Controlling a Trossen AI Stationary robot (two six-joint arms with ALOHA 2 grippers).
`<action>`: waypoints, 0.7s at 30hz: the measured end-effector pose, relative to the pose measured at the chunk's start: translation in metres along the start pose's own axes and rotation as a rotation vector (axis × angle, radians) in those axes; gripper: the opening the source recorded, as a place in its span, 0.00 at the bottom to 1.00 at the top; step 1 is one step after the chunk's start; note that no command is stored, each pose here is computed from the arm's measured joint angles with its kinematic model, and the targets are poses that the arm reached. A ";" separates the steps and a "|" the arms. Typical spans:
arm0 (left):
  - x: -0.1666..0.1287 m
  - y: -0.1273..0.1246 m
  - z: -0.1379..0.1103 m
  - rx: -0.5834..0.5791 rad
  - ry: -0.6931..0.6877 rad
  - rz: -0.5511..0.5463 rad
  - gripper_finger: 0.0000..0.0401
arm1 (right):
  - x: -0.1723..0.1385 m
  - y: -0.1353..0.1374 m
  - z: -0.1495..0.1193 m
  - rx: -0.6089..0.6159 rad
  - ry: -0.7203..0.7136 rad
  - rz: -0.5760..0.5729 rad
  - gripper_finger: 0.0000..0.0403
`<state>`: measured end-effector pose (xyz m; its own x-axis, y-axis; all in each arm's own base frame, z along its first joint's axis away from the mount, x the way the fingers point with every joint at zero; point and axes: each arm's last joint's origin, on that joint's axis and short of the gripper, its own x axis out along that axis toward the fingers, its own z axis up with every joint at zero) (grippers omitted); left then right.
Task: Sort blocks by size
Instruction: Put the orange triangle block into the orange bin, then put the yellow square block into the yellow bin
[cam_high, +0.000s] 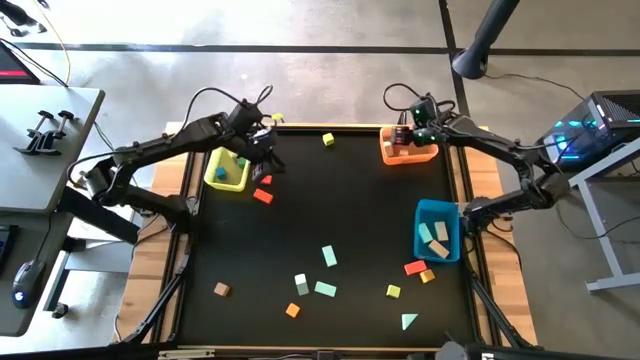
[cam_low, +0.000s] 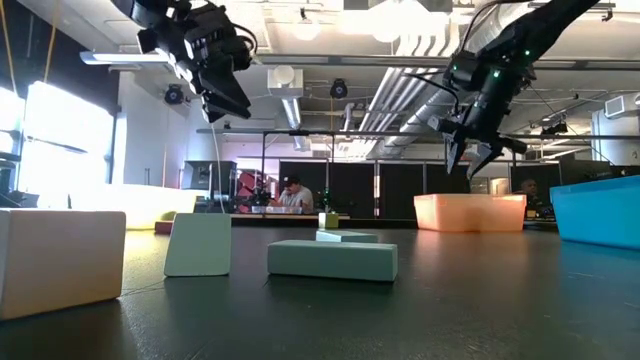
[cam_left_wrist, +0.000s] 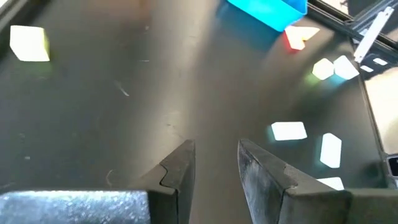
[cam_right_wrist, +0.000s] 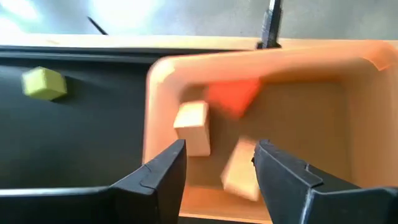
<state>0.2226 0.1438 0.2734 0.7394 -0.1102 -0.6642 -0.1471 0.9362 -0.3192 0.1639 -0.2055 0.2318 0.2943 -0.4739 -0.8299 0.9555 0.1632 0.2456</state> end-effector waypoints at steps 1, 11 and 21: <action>-0.001 0.002 0.000 -0.004 -0.002 0.005 0.26 | -0.001 0.000 0.001 0.001 -0.008 0.008 0.45; -0.006 0.010 -0.004 -0.050 0.014 0.029 0.26 | -0.042 0.040 -0.026 -0.106 -0.037 0.224 0.45; -0.001 0.002 0.001 -0.137 -0.017 0.016 0.26 | -0.074 0.095 -0.089 -0.541 0.057 0.543 0.45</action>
<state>0.2223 0.1468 0.2743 0.7472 -0.0887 -0.6586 -0.2464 0.8834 -0.3986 0.2311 -0.0780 0.2722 0.7039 -0.1636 -0.6912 0.5308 0.7678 0.3589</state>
